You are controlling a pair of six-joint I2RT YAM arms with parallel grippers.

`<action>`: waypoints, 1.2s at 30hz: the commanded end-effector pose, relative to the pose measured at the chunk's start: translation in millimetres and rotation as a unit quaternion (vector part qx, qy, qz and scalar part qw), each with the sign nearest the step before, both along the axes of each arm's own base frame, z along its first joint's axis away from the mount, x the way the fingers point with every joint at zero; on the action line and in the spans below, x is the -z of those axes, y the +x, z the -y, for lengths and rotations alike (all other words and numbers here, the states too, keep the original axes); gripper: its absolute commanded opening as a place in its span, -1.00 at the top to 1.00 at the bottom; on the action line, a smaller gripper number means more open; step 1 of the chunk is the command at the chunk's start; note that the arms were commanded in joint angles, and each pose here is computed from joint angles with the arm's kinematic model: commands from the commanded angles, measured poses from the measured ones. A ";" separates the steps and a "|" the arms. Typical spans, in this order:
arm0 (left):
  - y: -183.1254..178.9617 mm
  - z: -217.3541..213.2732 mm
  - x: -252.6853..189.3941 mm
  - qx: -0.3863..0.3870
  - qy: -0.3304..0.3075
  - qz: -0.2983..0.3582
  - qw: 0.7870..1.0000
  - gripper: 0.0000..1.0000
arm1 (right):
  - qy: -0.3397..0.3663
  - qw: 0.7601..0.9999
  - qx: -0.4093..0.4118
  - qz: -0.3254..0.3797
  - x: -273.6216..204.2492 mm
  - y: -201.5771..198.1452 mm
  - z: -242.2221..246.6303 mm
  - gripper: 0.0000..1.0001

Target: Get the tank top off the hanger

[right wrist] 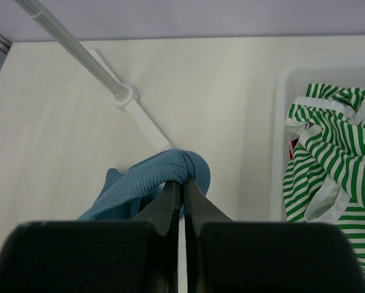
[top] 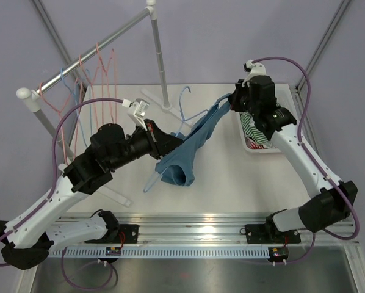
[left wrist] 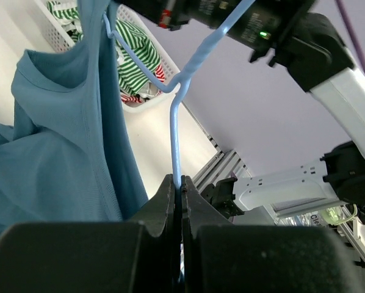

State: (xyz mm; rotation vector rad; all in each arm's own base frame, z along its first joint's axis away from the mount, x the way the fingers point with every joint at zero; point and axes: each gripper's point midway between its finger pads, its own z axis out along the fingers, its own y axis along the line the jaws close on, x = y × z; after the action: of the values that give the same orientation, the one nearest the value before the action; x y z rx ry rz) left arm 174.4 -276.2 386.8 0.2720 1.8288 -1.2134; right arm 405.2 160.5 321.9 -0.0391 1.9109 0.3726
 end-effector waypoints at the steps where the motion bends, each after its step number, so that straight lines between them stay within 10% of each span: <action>1: -8.4 -13.3 -40.3 -0.004 -0.038 0.053 0.998 1.00 | -0.018 0.999 0.005 -0.048 23.3 10.0 2.8 1.00; 10: 18.9 -7.9 -100.5 -0.049 -0.094 0.164 0.981 1.00 | 0.117 0.971 -0.210 -0.022 -42.0 -55.7 -62.7 1.00; 21: 132.2 -2.4 -164.6 -0.277 -0.074 0.327 0.901 1.00 | 0.170 0.913 -0.369 0.042 -120.4 -175.6 -67.8 1.00; 36: 149.8 -56.7 -124.8 -0.432 -0.031 0.238 0.869 1.00 | -0.026 0.973 -0.184 -0.135 90.1 -129.2 -67.2 1.00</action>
State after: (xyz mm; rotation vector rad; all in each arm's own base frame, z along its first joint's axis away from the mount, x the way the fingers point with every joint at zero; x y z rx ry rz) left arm 332.2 -252.3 483.0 -0.1107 1.3340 -0.5113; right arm 253.7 247.5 277.9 -0.4805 2.0850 0.8887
